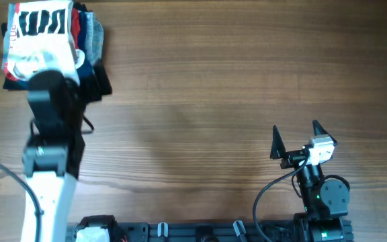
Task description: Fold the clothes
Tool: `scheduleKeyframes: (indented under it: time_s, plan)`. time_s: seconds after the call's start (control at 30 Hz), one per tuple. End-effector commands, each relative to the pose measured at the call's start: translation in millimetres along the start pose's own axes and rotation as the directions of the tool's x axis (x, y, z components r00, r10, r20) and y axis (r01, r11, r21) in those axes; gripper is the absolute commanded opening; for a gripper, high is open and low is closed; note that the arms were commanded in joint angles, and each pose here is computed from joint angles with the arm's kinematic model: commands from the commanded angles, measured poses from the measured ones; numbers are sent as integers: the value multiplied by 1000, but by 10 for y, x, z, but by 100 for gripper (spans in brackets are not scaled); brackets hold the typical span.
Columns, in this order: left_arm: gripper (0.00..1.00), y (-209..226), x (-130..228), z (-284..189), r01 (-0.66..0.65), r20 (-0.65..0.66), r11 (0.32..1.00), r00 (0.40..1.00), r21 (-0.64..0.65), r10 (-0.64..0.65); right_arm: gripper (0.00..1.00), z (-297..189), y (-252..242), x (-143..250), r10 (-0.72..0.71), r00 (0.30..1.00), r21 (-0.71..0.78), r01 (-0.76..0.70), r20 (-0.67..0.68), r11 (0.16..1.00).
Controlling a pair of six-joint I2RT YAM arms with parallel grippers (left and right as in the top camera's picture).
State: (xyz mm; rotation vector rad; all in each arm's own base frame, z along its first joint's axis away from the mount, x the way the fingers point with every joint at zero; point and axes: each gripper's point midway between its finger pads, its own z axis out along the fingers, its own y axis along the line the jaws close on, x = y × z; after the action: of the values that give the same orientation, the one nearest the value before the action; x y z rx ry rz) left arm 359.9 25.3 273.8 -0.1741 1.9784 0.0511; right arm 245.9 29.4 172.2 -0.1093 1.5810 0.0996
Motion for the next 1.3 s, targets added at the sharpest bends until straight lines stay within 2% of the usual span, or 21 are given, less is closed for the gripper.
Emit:
scheduleKeyframes:
  time_s: [0.0,0.23,0.47,0.83,1.27]
  plan:
    - [100,71,463,-120,103,5,995,995,-5,-103,100,-1,39,-5,-14,1000,-20,14,4,1000]
    - [100,107,1103,-267,136,70,990,988,29,-138,100,-1,39,-5,-13,1000,-20,13,4,1000]
    - [100,133,1426,-390,141,162,988,976,58,-148,100,-1,39,-4,-14,1000,-20,14,3,1000]
    - [100,219,1423,-538,166,277,983,944,73,-180,100,-1,39,-5,-14,1000,-20,14,4,1000]
    - [100,270,1449,-645,172,315,983,931,66,-184,100,-1,39,-5,-14,1000,-20,14,4,1000]
